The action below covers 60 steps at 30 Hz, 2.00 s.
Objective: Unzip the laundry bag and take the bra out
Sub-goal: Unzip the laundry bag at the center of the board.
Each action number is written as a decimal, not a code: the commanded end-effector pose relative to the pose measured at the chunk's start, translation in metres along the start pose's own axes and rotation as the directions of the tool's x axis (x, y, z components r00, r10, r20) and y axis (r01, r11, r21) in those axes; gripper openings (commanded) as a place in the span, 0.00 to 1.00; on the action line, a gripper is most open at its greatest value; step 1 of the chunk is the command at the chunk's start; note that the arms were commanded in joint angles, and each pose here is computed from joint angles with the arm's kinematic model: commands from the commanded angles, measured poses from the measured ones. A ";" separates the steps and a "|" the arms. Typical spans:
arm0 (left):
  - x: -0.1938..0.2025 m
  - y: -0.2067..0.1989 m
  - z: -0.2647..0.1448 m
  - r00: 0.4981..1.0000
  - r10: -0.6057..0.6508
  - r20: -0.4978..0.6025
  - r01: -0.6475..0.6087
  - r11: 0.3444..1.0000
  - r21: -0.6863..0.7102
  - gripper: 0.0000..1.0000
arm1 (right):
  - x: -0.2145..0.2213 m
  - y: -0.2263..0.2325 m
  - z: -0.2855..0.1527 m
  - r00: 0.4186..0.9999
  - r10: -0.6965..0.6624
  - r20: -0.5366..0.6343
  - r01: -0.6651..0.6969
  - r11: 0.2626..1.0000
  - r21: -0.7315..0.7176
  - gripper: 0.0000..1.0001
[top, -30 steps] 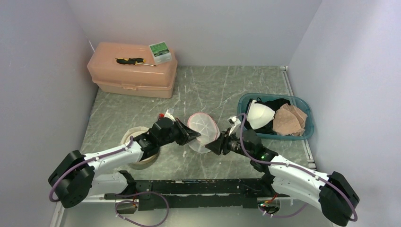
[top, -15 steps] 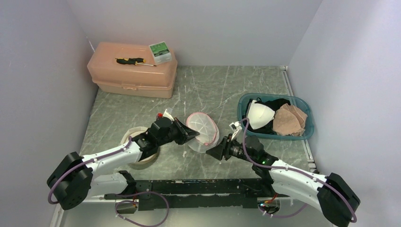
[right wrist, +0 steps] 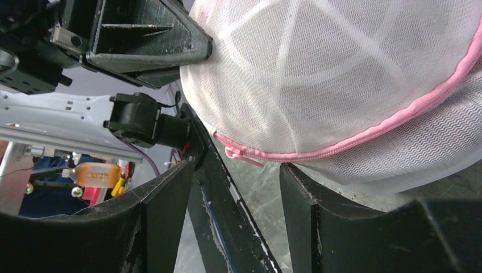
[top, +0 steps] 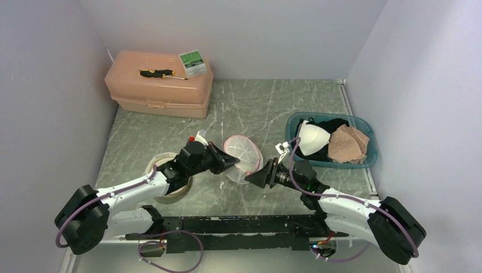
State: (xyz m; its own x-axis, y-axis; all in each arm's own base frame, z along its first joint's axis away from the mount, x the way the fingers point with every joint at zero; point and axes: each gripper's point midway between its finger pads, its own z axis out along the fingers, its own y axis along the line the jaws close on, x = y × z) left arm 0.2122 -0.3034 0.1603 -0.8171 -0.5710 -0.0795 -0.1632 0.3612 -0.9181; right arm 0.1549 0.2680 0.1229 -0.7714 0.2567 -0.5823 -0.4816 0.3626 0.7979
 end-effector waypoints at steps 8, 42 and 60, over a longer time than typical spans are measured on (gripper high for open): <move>0.000 -0.003 -0.005 1.000 -0.019 -0.003 0.019 0.999 0.027 0.03 | -0.021 0.022 0.002 0.998 0.011 0.058 -0.003 0.990 -0.139 0.56; -0.006 0.002 -0.006 0.999 -0.039 0.012 0.039 0.999 0.015 0.03 | -0.010 0.018 0.008 1.000 0.020 -0.001 -0.020 0.983 -0.180 0.28; -0.006 0.004 -0.005 0.999 -0.041 0.008 0.041 0.999 0.016 0.03 | -0.009 0.007 0.010 1.000 0.020 -0.003 -0.020 0.991 -0.129 0.15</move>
State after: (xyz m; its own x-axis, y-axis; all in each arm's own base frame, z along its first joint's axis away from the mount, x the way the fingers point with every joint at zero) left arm 0.2143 -0.2943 0.1579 -0.8011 -0.5963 -0.0504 -0.1932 0.3373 -0.9214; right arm 0.1591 0.2767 0.1231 -0.8133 0.2495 -0.5256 -0.4695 0.2522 0.8461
